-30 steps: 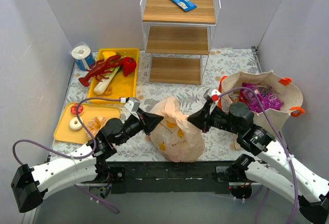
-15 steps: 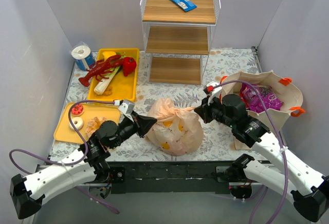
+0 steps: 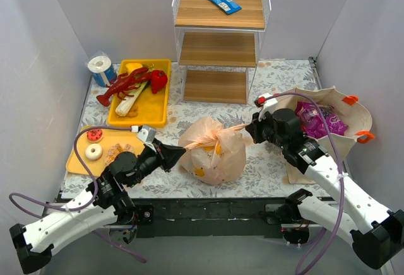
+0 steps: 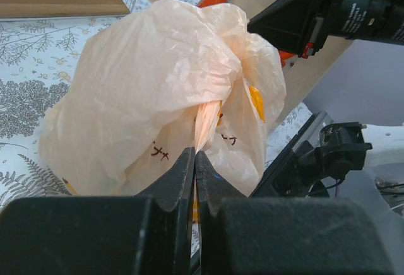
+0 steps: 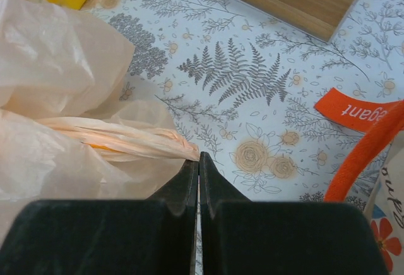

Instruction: Place the mixed food into the grocery bags and tie them

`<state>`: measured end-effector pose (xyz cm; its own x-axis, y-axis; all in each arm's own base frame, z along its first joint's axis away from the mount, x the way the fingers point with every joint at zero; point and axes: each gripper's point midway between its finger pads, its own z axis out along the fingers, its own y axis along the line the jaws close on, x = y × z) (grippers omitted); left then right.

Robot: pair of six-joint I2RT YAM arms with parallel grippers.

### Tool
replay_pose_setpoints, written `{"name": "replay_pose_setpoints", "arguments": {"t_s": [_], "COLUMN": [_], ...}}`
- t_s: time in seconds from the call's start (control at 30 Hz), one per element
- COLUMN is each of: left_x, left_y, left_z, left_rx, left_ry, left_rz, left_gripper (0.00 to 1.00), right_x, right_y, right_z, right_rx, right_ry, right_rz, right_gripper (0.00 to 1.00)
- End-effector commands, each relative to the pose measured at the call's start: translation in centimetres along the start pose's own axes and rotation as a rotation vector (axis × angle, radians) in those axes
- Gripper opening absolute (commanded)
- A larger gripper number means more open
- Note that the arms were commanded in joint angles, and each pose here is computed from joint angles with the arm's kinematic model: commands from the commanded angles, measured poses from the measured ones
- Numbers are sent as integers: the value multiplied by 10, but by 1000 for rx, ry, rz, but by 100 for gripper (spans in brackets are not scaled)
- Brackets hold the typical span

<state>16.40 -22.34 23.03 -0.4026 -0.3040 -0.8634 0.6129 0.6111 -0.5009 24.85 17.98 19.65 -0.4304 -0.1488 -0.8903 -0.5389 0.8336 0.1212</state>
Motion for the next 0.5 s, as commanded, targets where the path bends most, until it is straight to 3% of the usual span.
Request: {"name": "replay_pose_setpoints", "arguments": {"t_s": [0.0,0.4,0.43,0.47], "left_x": [-25,-5,-8,-8], "left_y": [6,8,5,4], "left_z": [-14,-4,-5,-4], "left_rx": [-62,-73,-63,-57], "left_ry": [-74,13,10,17], "left_rz": [-31,-49,-44,-41], "left_gripper": [0,0,2,12], "right_x": [-11,15,16,16], "right_y": [-45,-8,-4,2], "right_z": [-6,7,7,6], "right_rx": [194,-19,-39,-70], "right_ry": [-52,-39,-47,-50], "right_rz": [18,95,95,98], "right_gripper": [1,1,1,1]}}
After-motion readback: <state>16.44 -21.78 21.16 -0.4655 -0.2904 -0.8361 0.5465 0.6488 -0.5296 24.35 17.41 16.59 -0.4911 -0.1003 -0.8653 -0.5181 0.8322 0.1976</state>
